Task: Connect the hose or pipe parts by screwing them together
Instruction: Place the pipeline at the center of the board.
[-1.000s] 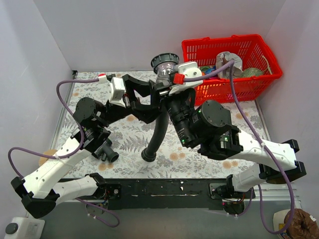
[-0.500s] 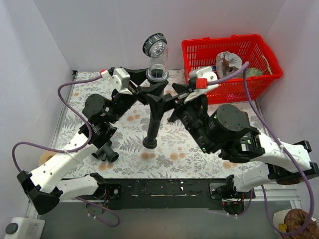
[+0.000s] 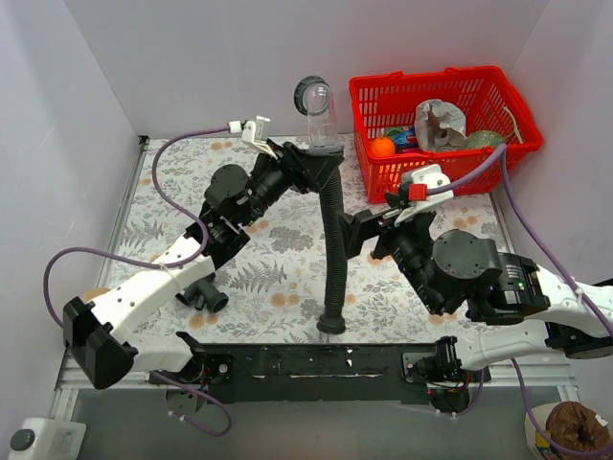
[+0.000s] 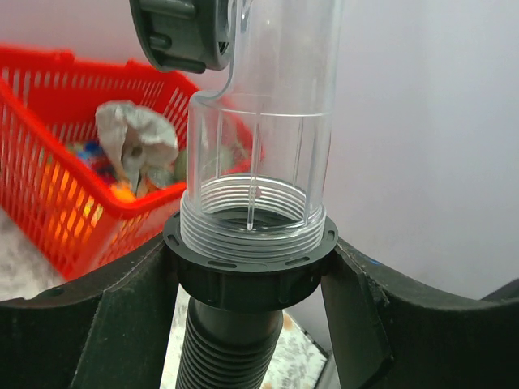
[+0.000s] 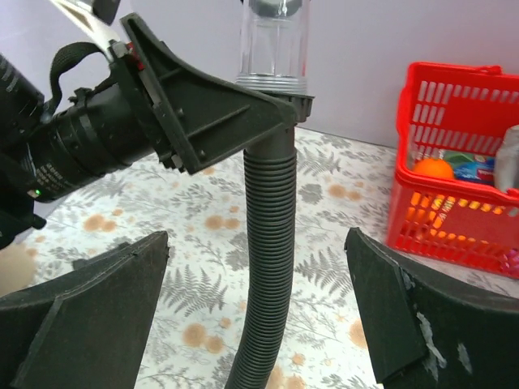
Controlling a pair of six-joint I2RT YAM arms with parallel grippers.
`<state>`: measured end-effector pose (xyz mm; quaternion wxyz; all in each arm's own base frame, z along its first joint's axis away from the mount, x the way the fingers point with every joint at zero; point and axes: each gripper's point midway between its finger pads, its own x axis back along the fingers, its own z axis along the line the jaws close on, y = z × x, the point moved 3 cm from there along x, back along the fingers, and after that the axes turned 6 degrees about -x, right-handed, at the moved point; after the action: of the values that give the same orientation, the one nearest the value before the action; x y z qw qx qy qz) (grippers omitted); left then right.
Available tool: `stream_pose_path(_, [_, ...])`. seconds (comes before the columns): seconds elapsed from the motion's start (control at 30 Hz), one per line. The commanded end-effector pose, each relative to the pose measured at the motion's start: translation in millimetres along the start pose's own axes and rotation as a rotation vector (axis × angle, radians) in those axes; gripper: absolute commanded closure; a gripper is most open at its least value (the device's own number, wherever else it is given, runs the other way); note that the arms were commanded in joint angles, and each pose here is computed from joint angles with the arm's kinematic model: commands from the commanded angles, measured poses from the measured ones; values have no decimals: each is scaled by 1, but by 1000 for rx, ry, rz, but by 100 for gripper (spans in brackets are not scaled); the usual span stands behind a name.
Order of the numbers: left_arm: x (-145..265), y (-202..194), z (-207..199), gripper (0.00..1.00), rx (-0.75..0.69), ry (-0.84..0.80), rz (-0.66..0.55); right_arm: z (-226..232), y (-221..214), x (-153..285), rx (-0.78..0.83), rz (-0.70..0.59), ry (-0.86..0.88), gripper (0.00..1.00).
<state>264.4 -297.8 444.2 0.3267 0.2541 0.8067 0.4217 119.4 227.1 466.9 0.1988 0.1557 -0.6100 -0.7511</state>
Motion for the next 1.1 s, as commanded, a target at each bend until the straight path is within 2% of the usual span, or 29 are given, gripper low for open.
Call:
stream_pose_path(0.0, [-6, -21, 46, 79, 251, 188, 71, -22, -16, 1, 56, 5, -134, 2])
stream_pose_path(0.13, [8, -69, 113, 82, 287, 335, 207, -30, -31, 1, 61, 33, -160, 2])
stream_pose_path(0.17, [12, -76, 138, 83, 288, 390, 217, -34, -35, 0, 44, 37, -165, 2])
stream_pose_path(0.27, [27, -98, 180, 87, 281, 468, 251, -39, -41, 0, 28, 49, -162, 2])
stream_pose_path(0.43, [47, -128, 235, 88, 254, 588, 288, -37, -49, -8, 56, 78, -160, 2])
stream_pose_path(0.57, [62, -143, 287, 82, 245, 717, 327, -35, -60, -19, 81, 121, -171, 2])
stream_pose_path(0.6, [69, -158, 302, 81, 241, 758, 373, -34, -62, -21, 80, 129, -165, 2])
stream_pose_path(0.7, [83, -166, 331, 77, 211, 837, 439, -34, -65, -25, 75, 143, -165, 2])
stream_pose_path(0.73, [88, -176, 341, 74, 213, 851, 478, -35, -65, -25, 67, 143, -166, 2])
stream_pose_path(0.77, [89, -173, 350, 64, 180, 848, 497, -37, -64, -26, 59, 140, -170, 2])
stream_pose_path(0.87, [103, -187, 366, 50, 197, 868, 589, -37, -62, -27, 42, 140, -164, 2])
stream_pose_path(0.9, [104, -187, 367, 35, 201, 860, 618, -37, -62, -27, 40, 141, -159, 2])
stream_pose_path(1.0, [111, -187, 373, 2, 199, 869, 633, -36, -60, -27, 28, 143, -155, 2])
stream_pose_path(1.07, [113, -182, 374, 2, 192, 871, 621, -36, -59, -27, 25, 144, -154, 2])
